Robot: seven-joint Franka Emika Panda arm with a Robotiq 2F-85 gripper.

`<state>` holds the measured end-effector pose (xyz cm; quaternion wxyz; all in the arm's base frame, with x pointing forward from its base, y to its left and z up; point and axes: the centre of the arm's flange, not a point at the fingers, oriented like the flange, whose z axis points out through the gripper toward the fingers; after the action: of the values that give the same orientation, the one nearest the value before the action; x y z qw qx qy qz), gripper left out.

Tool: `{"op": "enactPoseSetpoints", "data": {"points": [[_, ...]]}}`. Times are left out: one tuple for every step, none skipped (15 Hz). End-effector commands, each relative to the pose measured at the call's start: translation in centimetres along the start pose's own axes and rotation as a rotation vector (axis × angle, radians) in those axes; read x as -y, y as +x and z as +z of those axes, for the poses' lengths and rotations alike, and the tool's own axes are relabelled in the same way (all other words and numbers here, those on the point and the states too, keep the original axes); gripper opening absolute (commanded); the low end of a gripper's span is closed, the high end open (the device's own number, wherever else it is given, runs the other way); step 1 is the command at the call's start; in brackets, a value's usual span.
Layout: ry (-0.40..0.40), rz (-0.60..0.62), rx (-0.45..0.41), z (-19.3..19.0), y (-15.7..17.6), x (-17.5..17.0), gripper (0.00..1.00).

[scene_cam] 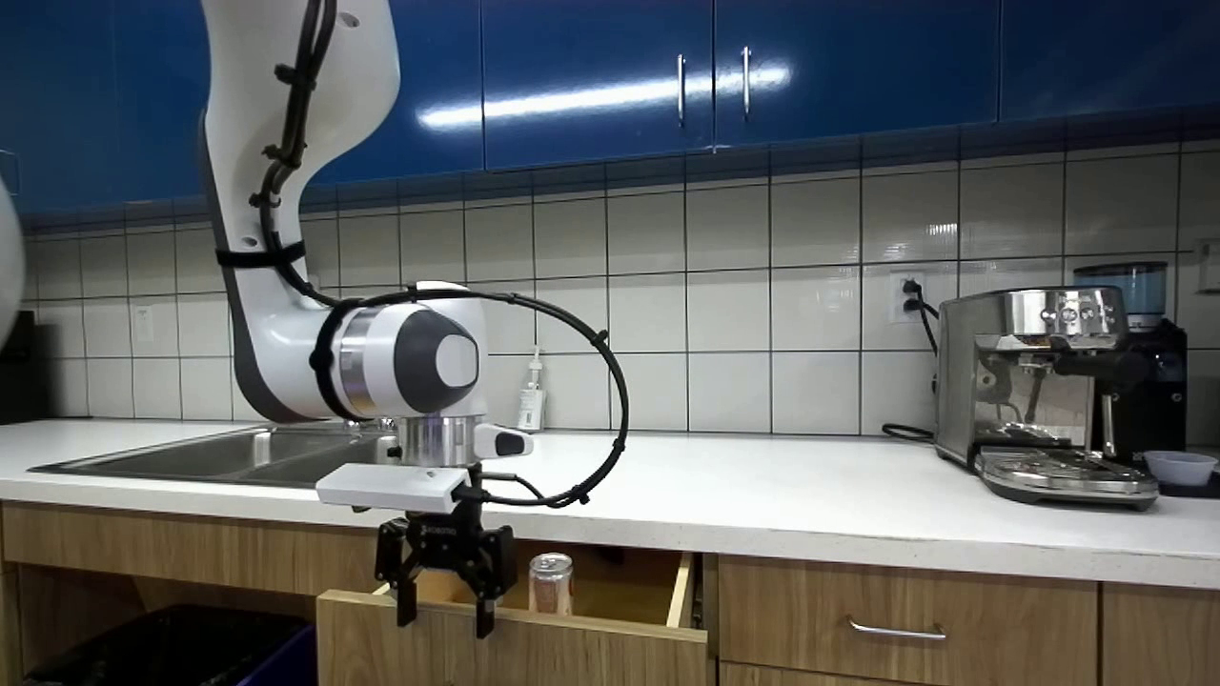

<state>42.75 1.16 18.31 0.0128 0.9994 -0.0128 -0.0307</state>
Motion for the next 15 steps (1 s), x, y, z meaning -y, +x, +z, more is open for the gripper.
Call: {"op": "enactPoseSetpoints", "data": {"points": [[-0.005, -0.001, -0.011, 0.29, 1.06, -0.37, 1.0], [-0.006, -0.001, -0.011, 0.34, 1.08, -0.37, 1.0], [-0.007, -0.001, -0.011, 0.39, 1.14, -0.4, 1.0], [-0.013, 0.001, -0.012, 0.45, 1.22, -0.42, 1.0], [-0.012, 0.0, -0.013, 0.45, 1.26, -0.43, 1.0], [-0.013, -0.001, -0.015, 0.43, 1.3, -0.44, 1.0], [-0.013, -0.003, -0.018, 0.35, 1.34, -0.42, 1.0], [-0.014, -0.005, -0.021, 0.29, 1.4, -0.42, 1.0], [-0.015, -0.005, -0.023, 0.25, 1.47, -0.42, 1.0], [-0.016, -0.005, -0.026, 0.23, 1.55, -0.42, 1.0], [-0.016, -0.006, -0.029, 0.22, 1.62, -0.44, 1.0], [-0.018, -0.005, -0.031, 0.2, 1.68, -0.46, 1.0], [-0.019, -0.005, -0.032, 0.18, 1.74, -0.51, 1.0], [-0.019, -0.004, -0.034, 0.16, 1.79, -0.57, 1.0], [-0.021, -0.004, -0.036, 0.12, 1.85, -0.65, 1.0]]}}
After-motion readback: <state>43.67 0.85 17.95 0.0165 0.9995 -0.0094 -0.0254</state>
